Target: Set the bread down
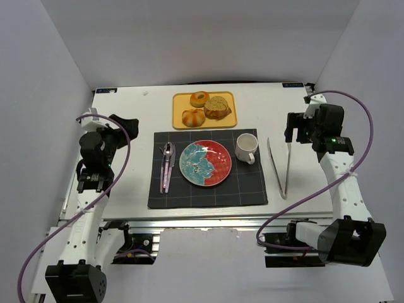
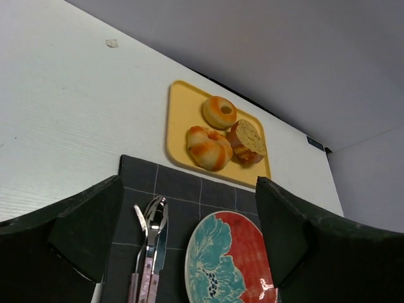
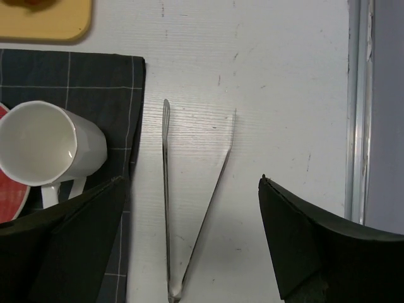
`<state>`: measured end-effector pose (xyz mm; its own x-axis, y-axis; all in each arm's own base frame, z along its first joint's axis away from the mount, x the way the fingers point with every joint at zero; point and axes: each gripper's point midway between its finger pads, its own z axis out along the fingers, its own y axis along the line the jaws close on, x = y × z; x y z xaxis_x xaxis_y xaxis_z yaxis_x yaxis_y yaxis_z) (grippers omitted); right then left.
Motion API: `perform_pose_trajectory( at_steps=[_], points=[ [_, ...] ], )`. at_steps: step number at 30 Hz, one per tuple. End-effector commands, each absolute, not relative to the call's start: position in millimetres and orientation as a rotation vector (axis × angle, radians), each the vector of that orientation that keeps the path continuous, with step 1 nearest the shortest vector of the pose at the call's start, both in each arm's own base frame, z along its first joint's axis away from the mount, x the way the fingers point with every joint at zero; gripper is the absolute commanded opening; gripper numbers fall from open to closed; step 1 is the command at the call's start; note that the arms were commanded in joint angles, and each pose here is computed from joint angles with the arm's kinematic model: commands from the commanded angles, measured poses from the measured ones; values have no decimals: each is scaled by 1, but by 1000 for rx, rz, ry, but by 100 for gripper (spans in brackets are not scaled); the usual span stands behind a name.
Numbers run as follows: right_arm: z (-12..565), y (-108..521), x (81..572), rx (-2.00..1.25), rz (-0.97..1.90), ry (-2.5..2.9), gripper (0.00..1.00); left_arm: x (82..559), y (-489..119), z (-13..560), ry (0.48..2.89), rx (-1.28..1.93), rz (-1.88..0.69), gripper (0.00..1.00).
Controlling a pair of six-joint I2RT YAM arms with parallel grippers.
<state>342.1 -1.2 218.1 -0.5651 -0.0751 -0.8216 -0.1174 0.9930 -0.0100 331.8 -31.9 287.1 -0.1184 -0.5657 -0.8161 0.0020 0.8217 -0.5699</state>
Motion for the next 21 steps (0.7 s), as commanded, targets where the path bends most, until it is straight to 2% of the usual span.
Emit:
perform_pose_trajectory(
  at_steps=[1, 3, 4, 5, 6, 7, 8, 11, 13, 14, 15, 16, 17, 18, 19, 20, 21],
  points=[
    [246, 13, 346, -224, 113, 2090, 90, 335, -41, 294, 1596, -408, -569, 93],
    [249, 25, 339, -347, 152, 2051, 90, 337, -44, 296, 1579, -403, -596, 75],
    [251, 29, 337, -479, 132, 2002, 90, 339, -44, 294, 1584, -413, -602, 62],
    [248, 38, 329, -607, 151, 1966, 89, 340, -45, 292, 1589, -420, -609, 24],
    [244, 63, 311, -782, 266, 1885, 89, 342, -46, 290, 1595, -422, -618, 4],
    [238, 69, 301, -1021, 226, 1767, 89, 344, -47, 285, 1611, -432, -625, 0],
    [239, 78, 290, -1073, 254, 1708, 89, 345, -48, 283, 1612, -439, -633, 0],
    [218, 76, 287, -957, 282, 1782, 89, 345, -50, 278, 1632, -413, -631, 0],
    [211, 70, 292, -833, 304, 1868, 90, 345, -51, 264, 1697, -411, -618, 39],
    [196, 66, 297, -791, 321, 1952, 79, 346, -51, 264, 1708, -392, -603, 57],
    [183, 62, 295, -760, 332, 2036, 62, 346, -52, 262, 1716, -383, -604, 74],
    [183, 54, 303, -703, 306, 2082, 34, 345, -52, 254, 1747, -394, -601, 79],
    [169, 40, 308, -601, 298, 2176, 0, 344, -54, 246, 1765, -395, -612, 81],
    [163, 34, 308, -576, 310, 2242, 0, 345, -56, 250, 1738, -377, -630, 86],
    [162, 31, 308, -572, 292, 2249, 0, 344, -57, 244, 1749, -383, -630, 86],
    [158, 29, 304, -566, 292, 2288, 12, 343, -57, 243, 1744, -379, -634, 87],
    [152, 27, 302, -557, 287, 2320, 65, 343, -56, 245, 1728, -379, -629, 88]
  ],
)
